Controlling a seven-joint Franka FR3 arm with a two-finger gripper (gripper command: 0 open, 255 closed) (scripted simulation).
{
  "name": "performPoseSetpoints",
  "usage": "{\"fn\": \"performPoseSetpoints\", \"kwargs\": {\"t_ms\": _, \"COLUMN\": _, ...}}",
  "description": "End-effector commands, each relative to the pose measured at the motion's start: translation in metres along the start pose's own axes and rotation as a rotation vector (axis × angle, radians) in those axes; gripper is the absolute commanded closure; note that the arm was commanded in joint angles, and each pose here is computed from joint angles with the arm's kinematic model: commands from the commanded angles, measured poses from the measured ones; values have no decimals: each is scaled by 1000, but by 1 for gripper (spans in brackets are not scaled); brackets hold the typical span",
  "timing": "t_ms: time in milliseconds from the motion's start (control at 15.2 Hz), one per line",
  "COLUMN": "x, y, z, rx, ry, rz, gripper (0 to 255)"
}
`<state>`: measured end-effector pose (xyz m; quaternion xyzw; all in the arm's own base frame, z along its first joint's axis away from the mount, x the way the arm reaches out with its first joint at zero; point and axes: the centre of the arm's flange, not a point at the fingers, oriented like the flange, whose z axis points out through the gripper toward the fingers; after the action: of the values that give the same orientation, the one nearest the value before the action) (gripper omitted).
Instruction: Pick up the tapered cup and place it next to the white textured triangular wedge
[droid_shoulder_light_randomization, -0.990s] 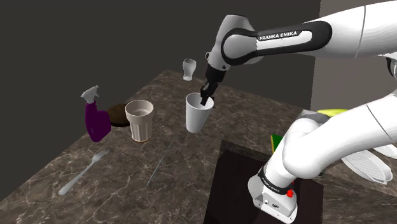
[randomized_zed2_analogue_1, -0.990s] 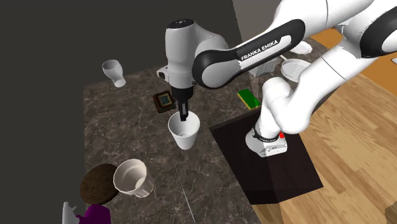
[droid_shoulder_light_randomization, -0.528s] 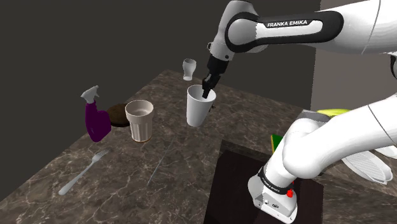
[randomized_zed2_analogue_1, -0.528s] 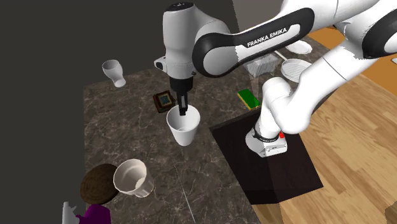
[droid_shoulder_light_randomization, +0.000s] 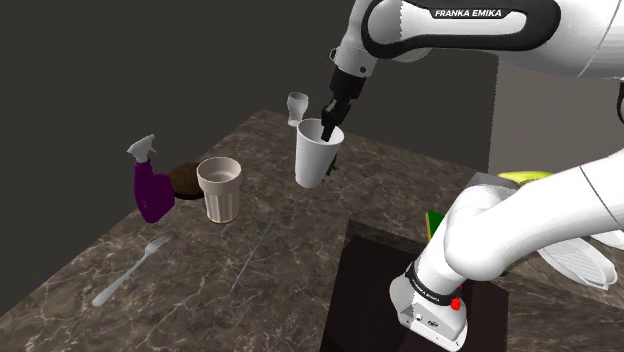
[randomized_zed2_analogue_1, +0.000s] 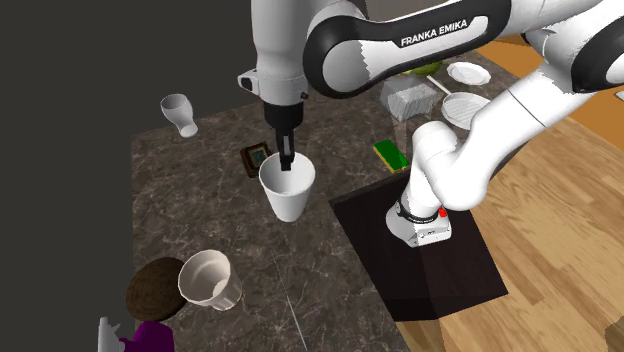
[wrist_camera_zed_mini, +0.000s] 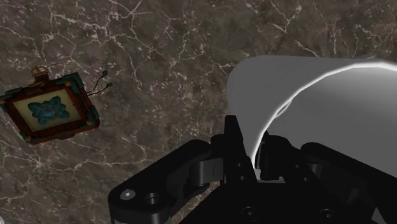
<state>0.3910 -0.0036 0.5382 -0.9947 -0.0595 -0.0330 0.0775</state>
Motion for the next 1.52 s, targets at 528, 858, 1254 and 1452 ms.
{"fn": "performPoseSetpoints", "kwargs": {"t_ms": 528, "x": 5, "y": -8, "z": -51, "rx": 0, "ry": 0, "rz": 0, "gripper": 255}}
{"fn": "performPoseSetpoints", "kwargs": {"t_ms": 858, "x": -18, "y": 2, "z": -68, "rx": 0, "ry": 0, "rz": 0, "gripper": 255}}
{"fn": "performPoseSetpoints", "kwargs": {"t_ms": 1254, "x": -87, "y": 38, "z": -79, "rx": 0, "ry": 0, "rz": 0, "gripper": 255}}
{"fn": "performPoseSetpoints", "kwargs": {"t_ms": 1452, "x": -122, "y": 57, "z": -85, "rx": 0, "ry": 0, "rz": 0, "gripper": 255}}
